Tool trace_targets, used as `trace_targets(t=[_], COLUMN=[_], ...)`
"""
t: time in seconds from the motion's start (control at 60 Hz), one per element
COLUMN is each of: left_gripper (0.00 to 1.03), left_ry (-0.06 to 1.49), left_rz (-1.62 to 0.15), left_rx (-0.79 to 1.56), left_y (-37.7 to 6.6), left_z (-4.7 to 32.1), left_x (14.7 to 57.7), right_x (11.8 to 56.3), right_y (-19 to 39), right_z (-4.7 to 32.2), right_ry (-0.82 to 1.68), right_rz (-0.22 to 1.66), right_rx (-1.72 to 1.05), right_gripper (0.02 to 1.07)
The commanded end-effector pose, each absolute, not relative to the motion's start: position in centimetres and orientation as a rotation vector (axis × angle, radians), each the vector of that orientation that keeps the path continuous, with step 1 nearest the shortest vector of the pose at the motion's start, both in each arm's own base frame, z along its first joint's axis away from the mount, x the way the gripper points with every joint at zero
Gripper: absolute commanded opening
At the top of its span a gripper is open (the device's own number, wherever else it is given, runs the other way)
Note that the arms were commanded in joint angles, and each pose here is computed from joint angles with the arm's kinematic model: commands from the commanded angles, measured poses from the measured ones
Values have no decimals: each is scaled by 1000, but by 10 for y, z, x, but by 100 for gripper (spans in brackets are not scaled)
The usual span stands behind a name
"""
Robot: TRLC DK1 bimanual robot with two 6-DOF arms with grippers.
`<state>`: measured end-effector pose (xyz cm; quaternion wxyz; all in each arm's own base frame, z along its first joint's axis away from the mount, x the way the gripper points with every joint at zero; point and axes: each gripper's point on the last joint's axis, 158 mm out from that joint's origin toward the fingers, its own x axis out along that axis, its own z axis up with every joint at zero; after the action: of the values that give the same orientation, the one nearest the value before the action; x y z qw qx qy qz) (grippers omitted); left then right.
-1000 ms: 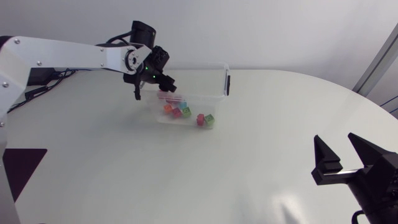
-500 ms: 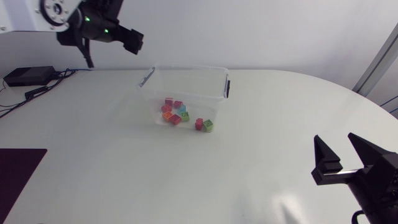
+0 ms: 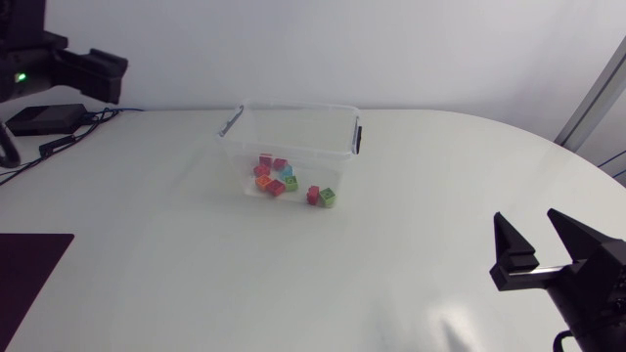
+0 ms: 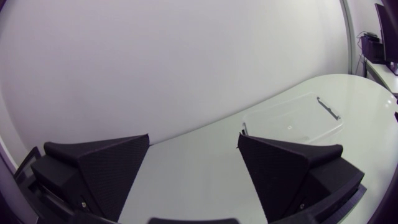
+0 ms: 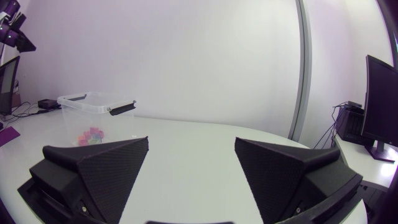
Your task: Place the duplo bricks in the container
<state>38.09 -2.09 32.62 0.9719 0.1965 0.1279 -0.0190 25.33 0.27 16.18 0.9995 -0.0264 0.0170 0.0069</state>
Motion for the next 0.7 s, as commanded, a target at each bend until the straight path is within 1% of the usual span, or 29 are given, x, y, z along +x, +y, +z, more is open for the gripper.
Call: trace_targets(t=[0.0, 0.083, 0.1, 0.25, 0.333, 0.483, 0.6, 0.683], left_gripper=[100, 100, 100, 100, 100, 100, 100, 100], left_ry=[226, 206, 194, 184, 168, 39, 1, 4], left_rz=[-10, -7, -12, -14, 3, 104, 159, 148], left_rx=[408, 403, 399, 375, 351, 321, 317, 295], left_y=[-10, -8, -9, -8, -4, 15, 26, 24], left_z=[322, 312, 305, 283, 277, 290, 292, 282], left_x=[355, 332, 320, 293, 279, 242, 226, 228], right_x=[254, 254, 254, 254, 254, 254, 254, 254], right_y=[2, 2, 2, 2, 2, 2, 2, 2], right_z=[147, 147, 147, 147, 147, 147, 147, 148], right_ry=[64, 64, 63, 63, 63, 63, 63, 62], right_rz=[14, 12, 14, 14, 14, 12, 14, 10], right_rx=[-64, -64, -64, -64, -64, -64, -64, -59], right_gripper=[102, 102, 102, 102, 102, 102, 102, 102])
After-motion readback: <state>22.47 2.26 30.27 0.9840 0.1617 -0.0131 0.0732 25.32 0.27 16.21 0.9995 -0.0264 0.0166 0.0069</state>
